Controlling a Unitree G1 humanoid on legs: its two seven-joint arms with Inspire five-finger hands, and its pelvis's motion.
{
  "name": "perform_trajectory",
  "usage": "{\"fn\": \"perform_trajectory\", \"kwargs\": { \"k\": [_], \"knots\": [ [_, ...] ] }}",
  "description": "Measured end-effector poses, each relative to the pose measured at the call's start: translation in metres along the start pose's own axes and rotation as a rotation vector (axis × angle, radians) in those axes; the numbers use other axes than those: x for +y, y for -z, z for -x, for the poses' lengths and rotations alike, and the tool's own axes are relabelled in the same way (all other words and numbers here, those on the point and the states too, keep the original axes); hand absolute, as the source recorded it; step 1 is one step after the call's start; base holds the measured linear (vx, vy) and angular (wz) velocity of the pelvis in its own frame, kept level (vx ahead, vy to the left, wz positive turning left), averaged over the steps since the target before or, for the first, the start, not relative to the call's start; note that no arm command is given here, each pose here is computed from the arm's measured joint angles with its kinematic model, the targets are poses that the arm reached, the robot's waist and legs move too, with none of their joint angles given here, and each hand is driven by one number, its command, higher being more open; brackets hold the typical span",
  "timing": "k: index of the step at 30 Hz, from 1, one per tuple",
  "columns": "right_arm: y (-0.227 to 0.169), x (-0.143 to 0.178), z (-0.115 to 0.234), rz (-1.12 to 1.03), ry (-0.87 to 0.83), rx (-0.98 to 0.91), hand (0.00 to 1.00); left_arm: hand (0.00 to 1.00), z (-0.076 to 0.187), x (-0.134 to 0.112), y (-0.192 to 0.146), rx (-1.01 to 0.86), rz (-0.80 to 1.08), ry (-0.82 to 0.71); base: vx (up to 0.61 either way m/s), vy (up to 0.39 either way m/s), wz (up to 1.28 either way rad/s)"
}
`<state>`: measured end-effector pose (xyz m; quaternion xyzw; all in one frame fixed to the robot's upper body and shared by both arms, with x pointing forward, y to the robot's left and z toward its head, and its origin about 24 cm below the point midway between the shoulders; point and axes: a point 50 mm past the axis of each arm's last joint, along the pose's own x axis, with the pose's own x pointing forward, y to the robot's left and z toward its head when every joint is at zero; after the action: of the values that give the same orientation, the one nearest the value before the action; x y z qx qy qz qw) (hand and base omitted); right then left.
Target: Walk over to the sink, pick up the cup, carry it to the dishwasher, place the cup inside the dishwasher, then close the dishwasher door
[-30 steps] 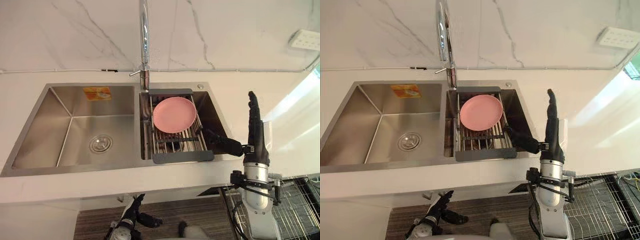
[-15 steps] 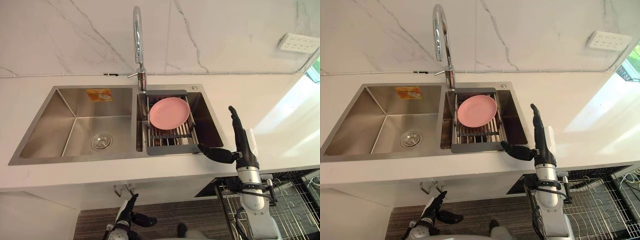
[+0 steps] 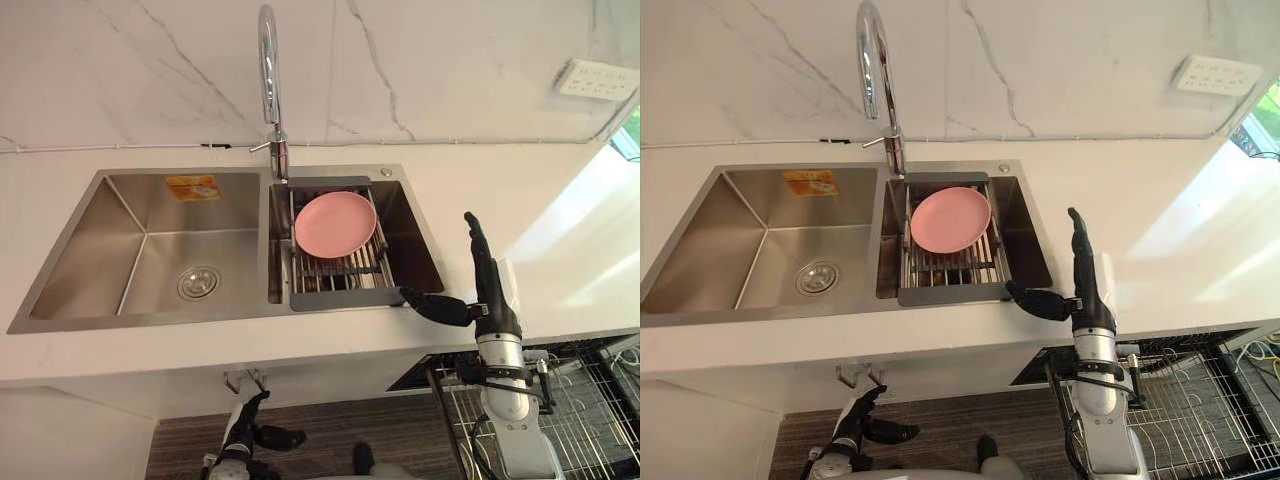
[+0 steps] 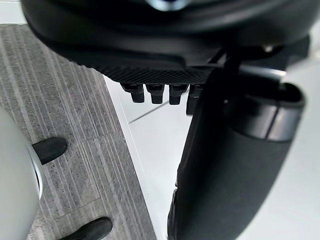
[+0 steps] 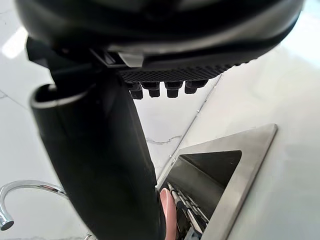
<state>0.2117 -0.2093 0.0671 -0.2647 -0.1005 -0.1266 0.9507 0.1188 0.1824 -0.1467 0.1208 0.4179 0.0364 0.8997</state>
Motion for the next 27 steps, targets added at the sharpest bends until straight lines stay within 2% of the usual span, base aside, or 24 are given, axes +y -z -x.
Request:
{"fn": "perform_trajectory", "kwargs": {
  "k": [10,15,24,27],
  "knots": [
    [-0.011,-0.014,-0.021,0.104,-0.017,-0.103,1.00,1.00,0.003,0.003,0.006,0.019,0.021,-0.019,-0.02,-0.018,0.12],
    [-0.017,-0.016,-0.039,0.184,-0.095,-0.166,1.00,1.00,0.003,0.003,0.006,0.018,0.019,-0.017,-0.04,-0.010,0.05],
    [-0.005,0.000,-0.058,0.417,-0.304,-0.187,1.00,1.00,0.002,0.003,0.005,0.011,0.019,-0.005,-0.02,-0.014,0.05],
    [-0.008,0.003,-0.068,0.461,-0.328,-0.214,1.00,1.00,0.002,0.003,0.004,0.008,0.019,-0.001,-0.02,-0.012,0.08]
  ]
}}
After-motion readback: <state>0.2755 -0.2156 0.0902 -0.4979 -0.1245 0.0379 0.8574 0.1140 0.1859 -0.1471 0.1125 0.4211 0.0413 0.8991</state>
